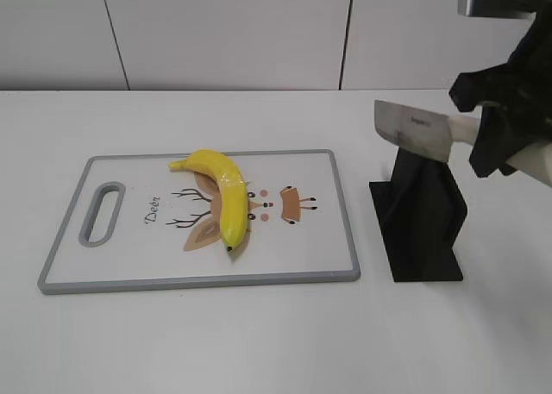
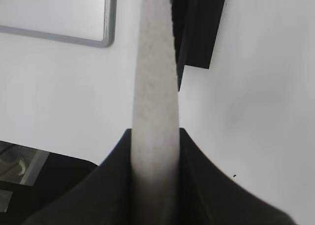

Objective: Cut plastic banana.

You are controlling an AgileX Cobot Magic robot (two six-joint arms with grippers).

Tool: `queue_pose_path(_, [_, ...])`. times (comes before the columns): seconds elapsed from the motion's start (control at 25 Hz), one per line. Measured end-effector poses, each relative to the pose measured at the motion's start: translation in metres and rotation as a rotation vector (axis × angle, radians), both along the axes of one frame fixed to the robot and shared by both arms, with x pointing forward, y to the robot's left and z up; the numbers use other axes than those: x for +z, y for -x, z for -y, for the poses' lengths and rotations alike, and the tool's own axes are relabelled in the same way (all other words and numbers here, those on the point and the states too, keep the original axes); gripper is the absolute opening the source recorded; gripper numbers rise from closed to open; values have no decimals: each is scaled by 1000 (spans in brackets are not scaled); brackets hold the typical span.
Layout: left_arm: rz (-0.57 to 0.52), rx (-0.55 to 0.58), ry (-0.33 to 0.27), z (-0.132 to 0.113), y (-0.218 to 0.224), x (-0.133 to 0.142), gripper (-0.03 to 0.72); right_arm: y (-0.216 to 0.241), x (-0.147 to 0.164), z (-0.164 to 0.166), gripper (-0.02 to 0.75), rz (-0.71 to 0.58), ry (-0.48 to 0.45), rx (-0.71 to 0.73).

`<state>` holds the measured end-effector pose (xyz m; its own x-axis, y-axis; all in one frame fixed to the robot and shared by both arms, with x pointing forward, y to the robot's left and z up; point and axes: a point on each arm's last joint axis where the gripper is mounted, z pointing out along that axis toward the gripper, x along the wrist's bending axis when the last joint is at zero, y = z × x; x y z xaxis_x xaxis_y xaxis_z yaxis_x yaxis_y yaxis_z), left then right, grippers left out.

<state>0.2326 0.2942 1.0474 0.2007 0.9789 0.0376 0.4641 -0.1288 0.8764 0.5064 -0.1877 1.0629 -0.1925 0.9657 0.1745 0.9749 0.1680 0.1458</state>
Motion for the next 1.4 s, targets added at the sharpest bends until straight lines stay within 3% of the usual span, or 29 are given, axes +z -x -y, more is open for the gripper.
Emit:
queue_pose_path(0.56, [0, 0, 0, 0, 0, 0, 572, -10, 65, -2, 169, 205, -47, 2])
queue_pose_path(1.4, [0, 1, -1, 0, 0, 0, 560, -13, 76, 0, 169, 244, -40, -9])
